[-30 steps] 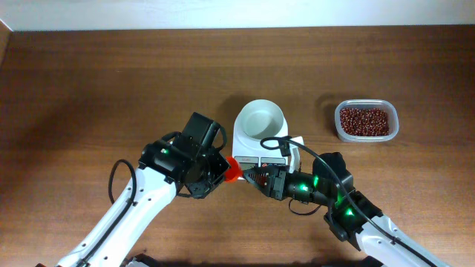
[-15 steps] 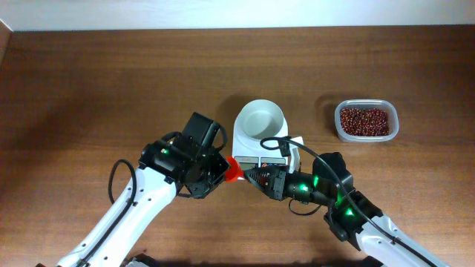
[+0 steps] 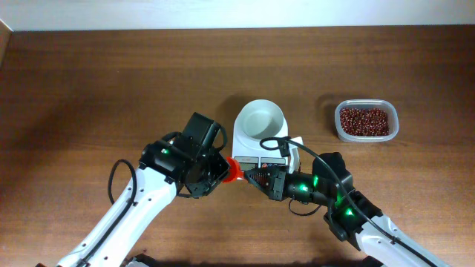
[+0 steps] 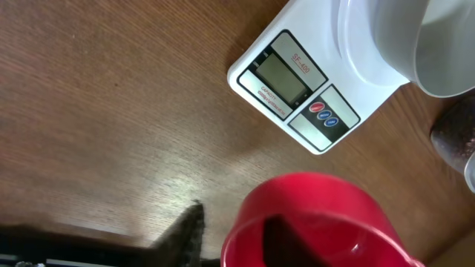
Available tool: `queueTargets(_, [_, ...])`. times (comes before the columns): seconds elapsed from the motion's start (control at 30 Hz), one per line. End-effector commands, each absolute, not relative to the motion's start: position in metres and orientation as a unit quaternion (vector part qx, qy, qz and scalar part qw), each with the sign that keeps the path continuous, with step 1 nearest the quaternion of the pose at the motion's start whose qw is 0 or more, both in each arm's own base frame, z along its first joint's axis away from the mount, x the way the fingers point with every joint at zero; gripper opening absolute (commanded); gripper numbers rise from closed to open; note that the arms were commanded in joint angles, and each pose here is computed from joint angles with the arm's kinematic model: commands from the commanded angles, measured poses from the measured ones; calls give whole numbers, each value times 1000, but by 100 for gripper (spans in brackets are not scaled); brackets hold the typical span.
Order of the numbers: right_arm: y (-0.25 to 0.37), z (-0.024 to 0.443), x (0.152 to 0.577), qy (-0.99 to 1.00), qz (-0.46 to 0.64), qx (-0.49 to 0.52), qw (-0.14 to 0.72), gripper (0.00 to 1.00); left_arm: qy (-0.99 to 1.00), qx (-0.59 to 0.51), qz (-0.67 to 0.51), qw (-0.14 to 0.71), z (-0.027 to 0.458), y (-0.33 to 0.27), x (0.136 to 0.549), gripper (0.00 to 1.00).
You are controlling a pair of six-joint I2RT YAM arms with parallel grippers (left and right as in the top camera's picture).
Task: Scoop and weigh 50g on scale
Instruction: 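Grasp the scoop handle with the right gripper, release left gripper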
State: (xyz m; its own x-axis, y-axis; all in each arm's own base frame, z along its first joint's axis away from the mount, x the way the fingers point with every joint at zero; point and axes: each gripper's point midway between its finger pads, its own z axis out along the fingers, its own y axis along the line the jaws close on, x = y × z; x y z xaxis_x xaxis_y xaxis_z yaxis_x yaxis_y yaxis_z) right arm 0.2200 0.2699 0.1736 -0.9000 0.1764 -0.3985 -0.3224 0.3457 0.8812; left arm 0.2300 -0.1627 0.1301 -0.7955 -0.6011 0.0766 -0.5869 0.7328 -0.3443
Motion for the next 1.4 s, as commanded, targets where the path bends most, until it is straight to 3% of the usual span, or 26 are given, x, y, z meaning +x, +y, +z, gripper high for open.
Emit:
queueTargets(0.0, [274,182,218,784,577,-60,221,4,933,-315,-174,24,129,-162,231,59])
queueTargets(0.33, [270,168,219,801,551,-63,223,4,933,-318,-164,32,128,-158,233,99])
queueTargets(0.57, [265,157,221,816,532,-49,221,4,934,-322,-146,47,126,-150,235,99])
queueTargets(1.0, [246,107,201,875,465,0,137,4,937,-321,-92,103,125,-127,247,99])
queueTargets(1.37, [249,106,179,872,477,-45,100,4,937,-321,-92,103,125,-127,247,99])
